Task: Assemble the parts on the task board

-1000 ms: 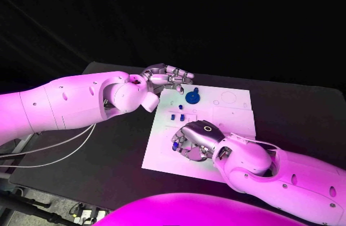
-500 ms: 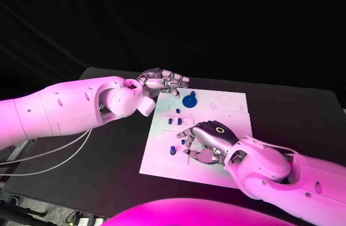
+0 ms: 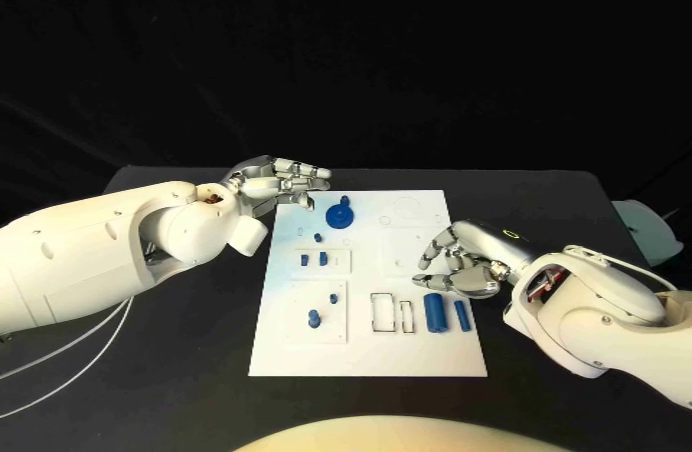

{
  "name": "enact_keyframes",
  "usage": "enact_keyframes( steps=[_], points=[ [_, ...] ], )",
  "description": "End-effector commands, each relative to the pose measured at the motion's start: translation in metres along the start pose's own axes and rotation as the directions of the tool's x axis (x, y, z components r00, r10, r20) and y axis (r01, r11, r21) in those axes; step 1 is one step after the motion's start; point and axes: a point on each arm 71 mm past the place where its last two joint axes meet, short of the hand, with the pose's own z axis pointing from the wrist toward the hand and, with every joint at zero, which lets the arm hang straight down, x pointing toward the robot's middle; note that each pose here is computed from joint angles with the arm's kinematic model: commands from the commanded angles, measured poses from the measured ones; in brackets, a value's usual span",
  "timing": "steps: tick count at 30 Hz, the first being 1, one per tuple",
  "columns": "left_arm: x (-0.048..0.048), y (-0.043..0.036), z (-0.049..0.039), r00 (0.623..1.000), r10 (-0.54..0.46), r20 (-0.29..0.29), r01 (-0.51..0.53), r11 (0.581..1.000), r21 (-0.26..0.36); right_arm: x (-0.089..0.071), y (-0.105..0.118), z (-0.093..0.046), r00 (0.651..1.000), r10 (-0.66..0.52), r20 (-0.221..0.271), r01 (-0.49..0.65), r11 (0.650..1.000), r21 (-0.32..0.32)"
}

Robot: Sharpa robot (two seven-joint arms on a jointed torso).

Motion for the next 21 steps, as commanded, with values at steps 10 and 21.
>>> enact_keyframes(
  steps=[10,21],
  points=[
    [0.0006,-0.0003,-0.0018,1.0,-0.004,-0.013,0.004,1.0,0.013,0.005,-0.036,-0.027,0.997,-0.055,-0.045,0.064,0.976,0.209],
    [0.001,-0.0001,-0.0025,1.0,-0.006,-0.013,0.006,1.0,0.012,0.025,-0.029,-0.024,0.996,-0.056,-0.073,0.069,0.979,0.19]
  ],
)
